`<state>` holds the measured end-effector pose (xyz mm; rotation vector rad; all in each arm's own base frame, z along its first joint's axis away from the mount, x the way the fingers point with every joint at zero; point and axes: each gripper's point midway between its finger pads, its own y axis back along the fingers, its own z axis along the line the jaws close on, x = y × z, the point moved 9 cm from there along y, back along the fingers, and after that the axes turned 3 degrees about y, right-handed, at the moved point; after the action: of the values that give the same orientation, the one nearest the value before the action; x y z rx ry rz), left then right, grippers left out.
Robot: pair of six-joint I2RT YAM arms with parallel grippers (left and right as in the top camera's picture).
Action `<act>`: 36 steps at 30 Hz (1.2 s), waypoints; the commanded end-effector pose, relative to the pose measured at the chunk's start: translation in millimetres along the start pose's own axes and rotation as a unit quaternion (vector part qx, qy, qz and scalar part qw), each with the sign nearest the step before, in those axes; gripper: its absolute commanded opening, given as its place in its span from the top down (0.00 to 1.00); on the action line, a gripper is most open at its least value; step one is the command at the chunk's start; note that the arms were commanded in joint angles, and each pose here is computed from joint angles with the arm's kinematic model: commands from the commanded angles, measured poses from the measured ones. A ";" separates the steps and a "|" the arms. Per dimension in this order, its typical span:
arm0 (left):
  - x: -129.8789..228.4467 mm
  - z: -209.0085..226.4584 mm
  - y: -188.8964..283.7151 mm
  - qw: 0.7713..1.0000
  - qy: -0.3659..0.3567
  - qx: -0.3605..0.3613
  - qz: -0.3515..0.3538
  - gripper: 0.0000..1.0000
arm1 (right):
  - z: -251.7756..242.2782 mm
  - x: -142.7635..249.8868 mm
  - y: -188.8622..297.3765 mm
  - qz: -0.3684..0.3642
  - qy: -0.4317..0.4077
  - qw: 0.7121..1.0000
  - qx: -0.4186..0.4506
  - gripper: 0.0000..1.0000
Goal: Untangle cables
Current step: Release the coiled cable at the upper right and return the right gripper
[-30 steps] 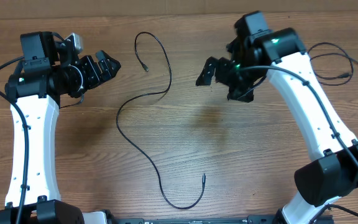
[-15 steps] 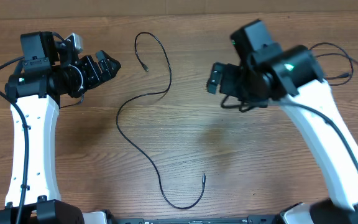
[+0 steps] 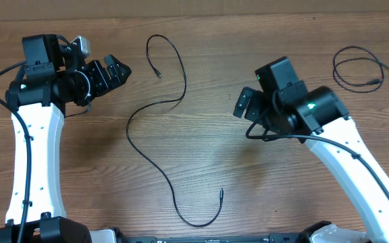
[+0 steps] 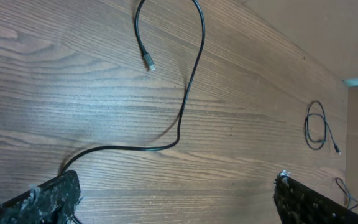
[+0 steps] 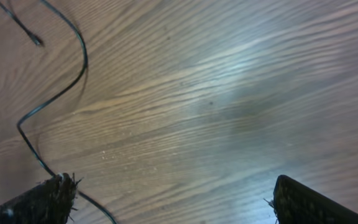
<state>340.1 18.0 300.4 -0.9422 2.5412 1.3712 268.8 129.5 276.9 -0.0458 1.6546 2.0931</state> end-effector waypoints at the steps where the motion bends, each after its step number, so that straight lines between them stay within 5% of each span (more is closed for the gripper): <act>1: -2.4 -2.6 1.1 1.000 -0.011 0.001 -0.004 0.00 | 0.1 10.6 -11.2 0.018 -0.008 0.999 -0.031 0.00; 36: -8.0 -5.0 1.3 1.000 -0.022 0.008 -0.021 0.00 | -2.5 14.1 -22.1 0.022 -0.018 0.999 -0.031 0.00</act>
<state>345.6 18.9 304.4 -0.9610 2.5002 1.3418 266.8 134.8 244.9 0.0335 1.6173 2.1563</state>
